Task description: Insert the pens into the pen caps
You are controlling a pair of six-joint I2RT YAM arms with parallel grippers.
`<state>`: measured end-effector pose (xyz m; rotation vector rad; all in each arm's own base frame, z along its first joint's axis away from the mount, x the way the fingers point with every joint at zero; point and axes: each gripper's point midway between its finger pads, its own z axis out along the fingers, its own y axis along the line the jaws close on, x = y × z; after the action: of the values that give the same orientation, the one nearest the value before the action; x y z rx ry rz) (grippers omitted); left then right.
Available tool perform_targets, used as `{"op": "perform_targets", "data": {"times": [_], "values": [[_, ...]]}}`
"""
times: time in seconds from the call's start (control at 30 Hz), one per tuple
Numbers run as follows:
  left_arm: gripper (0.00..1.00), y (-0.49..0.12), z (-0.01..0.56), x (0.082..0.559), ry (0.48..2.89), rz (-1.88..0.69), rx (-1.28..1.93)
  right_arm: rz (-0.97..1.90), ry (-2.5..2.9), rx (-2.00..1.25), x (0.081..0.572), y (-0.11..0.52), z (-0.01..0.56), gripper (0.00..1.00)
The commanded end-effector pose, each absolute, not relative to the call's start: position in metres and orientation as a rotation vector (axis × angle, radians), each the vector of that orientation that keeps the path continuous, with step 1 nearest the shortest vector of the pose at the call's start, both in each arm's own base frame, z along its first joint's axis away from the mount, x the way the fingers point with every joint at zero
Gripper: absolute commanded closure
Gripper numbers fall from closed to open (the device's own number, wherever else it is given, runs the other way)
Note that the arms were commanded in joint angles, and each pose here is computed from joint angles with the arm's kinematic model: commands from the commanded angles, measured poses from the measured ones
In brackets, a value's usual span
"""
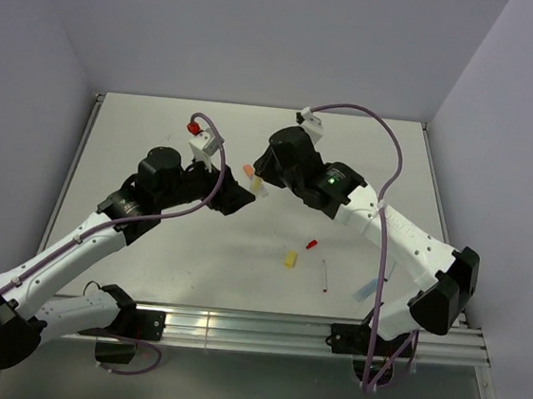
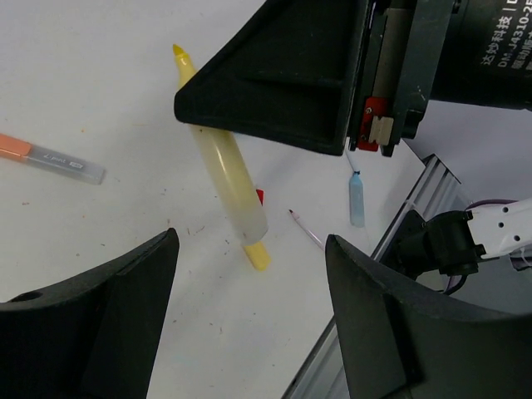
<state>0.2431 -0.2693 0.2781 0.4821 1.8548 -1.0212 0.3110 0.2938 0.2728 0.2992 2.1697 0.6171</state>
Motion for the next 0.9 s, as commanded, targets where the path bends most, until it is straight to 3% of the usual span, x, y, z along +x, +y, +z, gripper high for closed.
{"op": "perform_targets", "data": {"times": [0.0,0.47,0.87], "values": [[0.24,-0.271,0.29,0.246,1.806,-1.049,0.474,0.662,2.101,0.311,0.31,0.306,0.308,1.0],[0.29,-0.267,0.29,0.251,1.812,-1.065,0.428,0.788,2.088,0.264,0.289,0.342,0.324,1.0],[0.55,-0.271,0.291,0.247,1.808,-1.123,0.447,0.835,2.042,0.264,0.289,0.355,0.335,1.0]]}}
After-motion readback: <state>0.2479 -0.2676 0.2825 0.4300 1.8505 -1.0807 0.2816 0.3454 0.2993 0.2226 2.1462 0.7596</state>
